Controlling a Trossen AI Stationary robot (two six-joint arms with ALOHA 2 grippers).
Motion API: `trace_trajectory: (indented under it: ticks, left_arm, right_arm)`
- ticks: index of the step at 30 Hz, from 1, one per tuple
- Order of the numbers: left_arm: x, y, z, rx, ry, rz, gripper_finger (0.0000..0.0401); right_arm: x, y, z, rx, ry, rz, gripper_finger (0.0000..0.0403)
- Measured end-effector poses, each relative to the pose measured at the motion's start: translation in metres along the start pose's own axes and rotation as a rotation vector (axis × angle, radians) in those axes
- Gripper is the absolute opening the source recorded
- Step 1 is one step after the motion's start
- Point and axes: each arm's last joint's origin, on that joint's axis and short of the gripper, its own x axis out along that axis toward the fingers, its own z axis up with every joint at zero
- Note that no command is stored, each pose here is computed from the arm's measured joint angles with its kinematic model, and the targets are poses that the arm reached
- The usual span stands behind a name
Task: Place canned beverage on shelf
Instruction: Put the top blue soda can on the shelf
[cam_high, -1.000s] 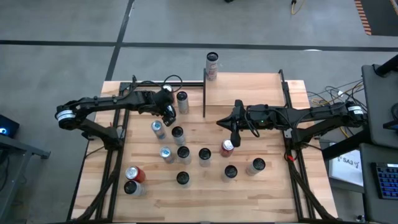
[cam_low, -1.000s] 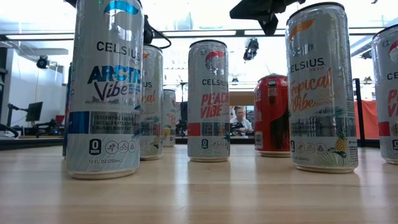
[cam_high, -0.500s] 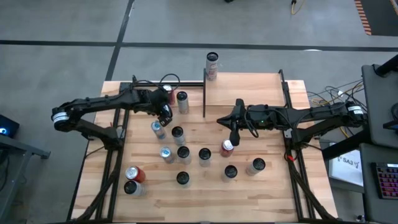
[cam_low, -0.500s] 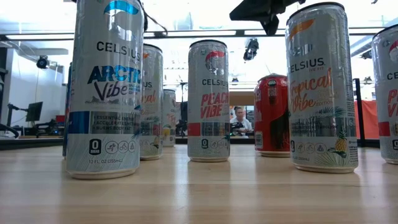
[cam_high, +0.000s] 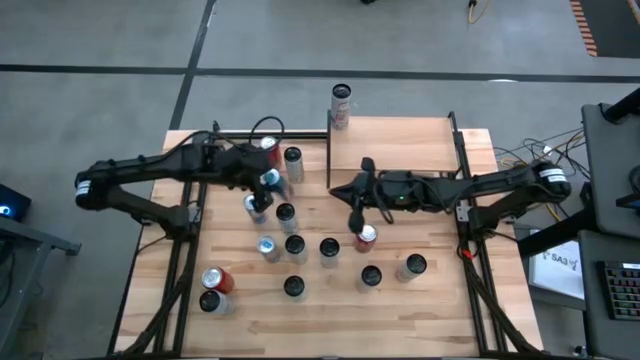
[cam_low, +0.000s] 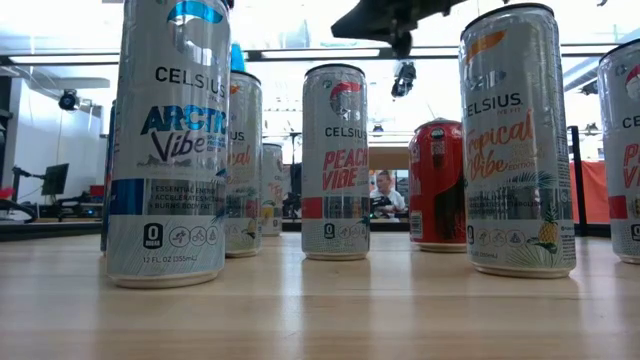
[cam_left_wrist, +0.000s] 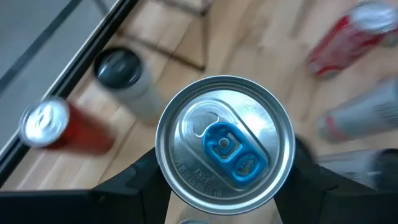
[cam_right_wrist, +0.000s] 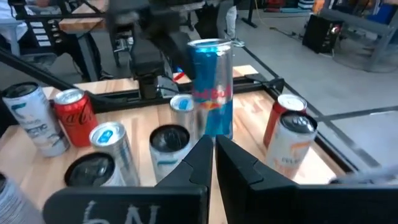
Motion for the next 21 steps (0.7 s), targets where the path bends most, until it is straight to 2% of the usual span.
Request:
trace_trajectory:
  ticks: [8,16,21]
  left_arm:
    - [-0.018,-0.025,0.015,0.091,-0.073,-0.08,0.0204]
    - [-0.026,-0.034,0.014,0.117,-0.103,-0.053,0.0204]
    - [-0.027,-0.033,0.012,0.117,-0.09,-0.048,0.0204]
  right_arm:
    - [0.043,0.01,0.019,-0.089,0.035,-0.03,0.0013]
    - [0.075,0.019,0.029,-0.192,0.102,-0.026,0.0013]
    - [0.083,0.021,0.034,-0.212,0.151,-0.028,0.0047]
